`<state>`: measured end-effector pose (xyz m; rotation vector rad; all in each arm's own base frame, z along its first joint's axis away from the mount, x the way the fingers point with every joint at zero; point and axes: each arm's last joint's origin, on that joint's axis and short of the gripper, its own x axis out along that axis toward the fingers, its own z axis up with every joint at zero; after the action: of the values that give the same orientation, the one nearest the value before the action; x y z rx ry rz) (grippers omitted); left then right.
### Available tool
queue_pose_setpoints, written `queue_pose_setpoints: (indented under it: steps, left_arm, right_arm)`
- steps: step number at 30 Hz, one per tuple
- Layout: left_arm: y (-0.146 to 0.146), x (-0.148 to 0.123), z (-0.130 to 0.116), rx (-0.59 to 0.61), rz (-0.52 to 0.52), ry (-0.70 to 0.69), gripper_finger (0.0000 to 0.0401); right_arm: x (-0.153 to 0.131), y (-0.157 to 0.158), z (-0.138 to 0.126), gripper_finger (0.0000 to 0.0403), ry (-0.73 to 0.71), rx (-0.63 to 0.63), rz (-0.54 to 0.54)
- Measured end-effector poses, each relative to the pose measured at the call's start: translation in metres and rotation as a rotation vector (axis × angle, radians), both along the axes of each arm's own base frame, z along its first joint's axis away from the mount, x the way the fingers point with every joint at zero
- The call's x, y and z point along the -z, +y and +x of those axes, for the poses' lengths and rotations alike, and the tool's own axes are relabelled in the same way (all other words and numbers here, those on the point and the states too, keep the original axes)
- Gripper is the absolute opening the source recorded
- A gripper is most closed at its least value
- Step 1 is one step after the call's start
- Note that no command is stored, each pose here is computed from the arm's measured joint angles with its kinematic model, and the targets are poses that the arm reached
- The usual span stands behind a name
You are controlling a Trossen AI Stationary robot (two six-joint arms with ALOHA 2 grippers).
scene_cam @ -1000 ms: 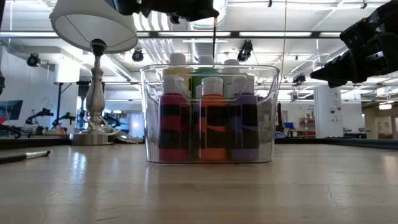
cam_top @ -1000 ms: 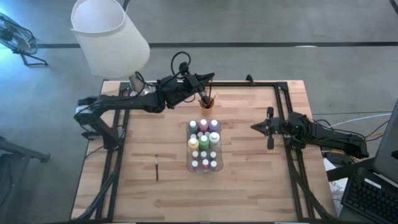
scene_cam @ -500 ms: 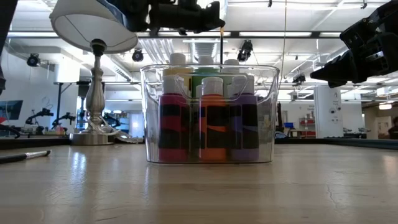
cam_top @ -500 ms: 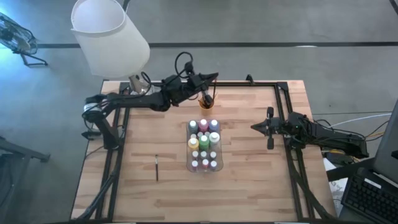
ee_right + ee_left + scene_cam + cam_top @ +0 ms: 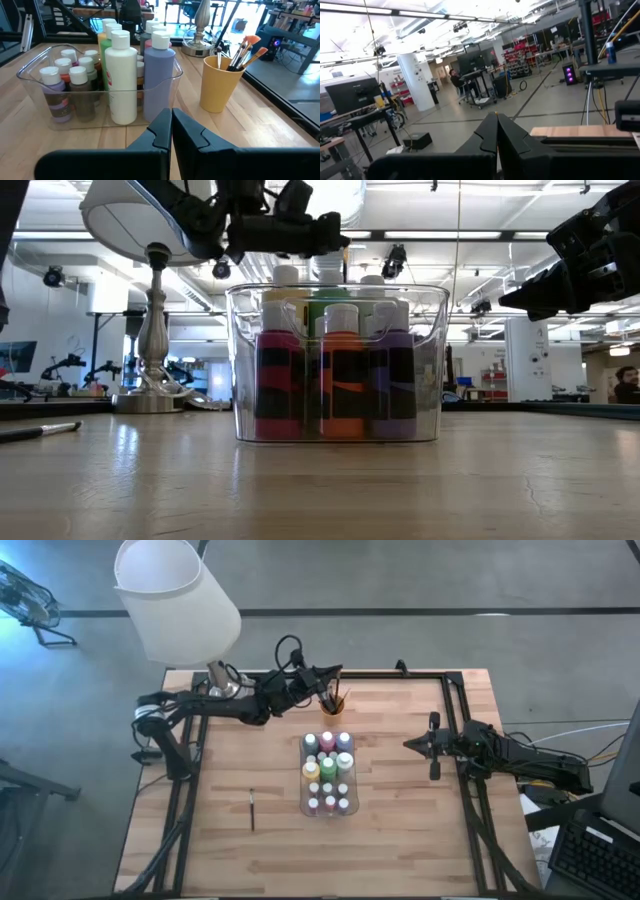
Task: Pick & Place Paint Supplies
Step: Put the yellow paintbrush into the yellow cup
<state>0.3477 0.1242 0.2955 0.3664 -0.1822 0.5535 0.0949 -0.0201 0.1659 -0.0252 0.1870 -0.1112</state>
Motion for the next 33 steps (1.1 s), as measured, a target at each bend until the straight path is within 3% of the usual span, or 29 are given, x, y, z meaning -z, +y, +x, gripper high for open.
queue_pose_setpoints:
  steps: [15,33]
  left_arm:
    - [0.011,0.032,0.014,-0.031,0.053,0.030,0.0000]
    - [0.014,0.058,0.020,-0.060,0.019,0.112,0.0000]
  right_arm:
    - [0.000,0.000,0.000,0.0008,0.000,0.000,0.000]
    - [0.000,0.000,0.000,0.0008,0.000,0.000,0.000]
